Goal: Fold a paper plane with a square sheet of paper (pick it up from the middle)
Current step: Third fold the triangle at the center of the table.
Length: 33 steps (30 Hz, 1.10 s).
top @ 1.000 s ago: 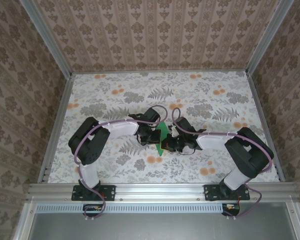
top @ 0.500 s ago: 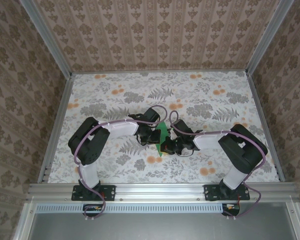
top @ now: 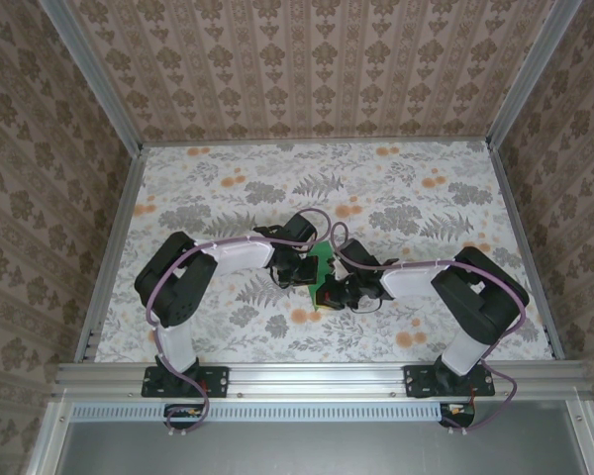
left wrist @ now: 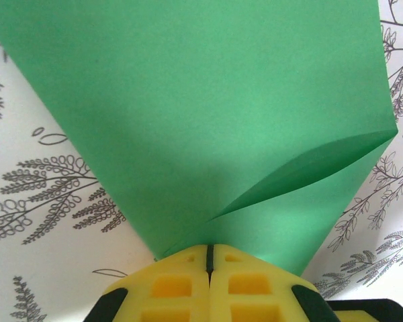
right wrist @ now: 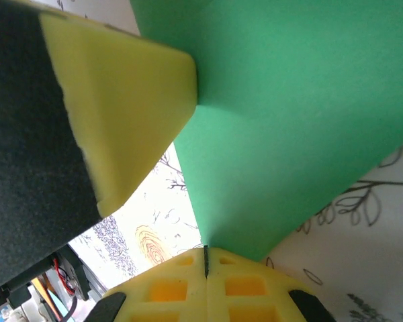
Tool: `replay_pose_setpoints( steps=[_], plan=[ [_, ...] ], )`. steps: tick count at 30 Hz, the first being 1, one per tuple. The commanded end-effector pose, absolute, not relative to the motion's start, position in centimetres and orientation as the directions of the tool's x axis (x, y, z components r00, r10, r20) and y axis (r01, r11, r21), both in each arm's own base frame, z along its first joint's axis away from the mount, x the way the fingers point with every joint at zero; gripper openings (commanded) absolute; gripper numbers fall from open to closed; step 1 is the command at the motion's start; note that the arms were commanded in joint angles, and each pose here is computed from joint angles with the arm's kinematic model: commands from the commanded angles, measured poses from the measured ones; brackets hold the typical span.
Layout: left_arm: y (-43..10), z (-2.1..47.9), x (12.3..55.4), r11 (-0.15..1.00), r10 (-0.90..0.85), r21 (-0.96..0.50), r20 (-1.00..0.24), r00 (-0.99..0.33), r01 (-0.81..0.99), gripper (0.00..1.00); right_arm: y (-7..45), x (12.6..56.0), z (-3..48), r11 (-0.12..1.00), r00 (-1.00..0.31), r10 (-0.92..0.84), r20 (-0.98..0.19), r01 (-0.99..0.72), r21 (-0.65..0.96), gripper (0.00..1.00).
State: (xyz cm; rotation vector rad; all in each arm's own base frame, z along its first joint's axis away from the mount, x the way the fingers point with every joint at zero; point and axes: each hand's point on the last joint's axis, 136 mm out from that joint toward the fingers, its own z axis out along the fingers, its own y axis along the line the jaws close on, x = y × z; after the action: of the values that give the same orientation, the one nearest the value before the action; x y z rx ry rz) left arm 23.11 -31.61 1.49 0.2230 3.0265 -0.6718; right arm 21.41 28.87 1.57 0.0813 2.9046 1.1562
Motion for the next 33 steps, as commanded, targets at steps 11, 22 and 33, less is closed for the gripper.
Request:
replay_pose_setpoints(
  steps=[11, 22, 33],
  plan=[
    [-25.7, -4.0, 20.1, 0.981, 0.098, -0.177, 0.079, -0.992, 0.083, 0.00, 26.6, 17.8, -0.5, 0.793, -0.995, 0.020, 0.095, 0.074, 0.605, 0.03],
    [-26.9, -3.1, 20.8, 0.965, 0.152, -0.222, 0.041, -0.988, 0.140, 0.00, 27.6, 24.2, 4.7, 0.749, -0.986, 0.121, -0.113, 0.016, 0.662, 0.03],
    [-27.6, -1.6, 23.5, 0.911, 0.324, -0.245, -0.069, -0.944, 0.331, 0.00, 25.8, 28.2, 3.7, 0.731, -0.967, 0.234, -0.097, 0.109, 0.674, 0.02]
  ],
)
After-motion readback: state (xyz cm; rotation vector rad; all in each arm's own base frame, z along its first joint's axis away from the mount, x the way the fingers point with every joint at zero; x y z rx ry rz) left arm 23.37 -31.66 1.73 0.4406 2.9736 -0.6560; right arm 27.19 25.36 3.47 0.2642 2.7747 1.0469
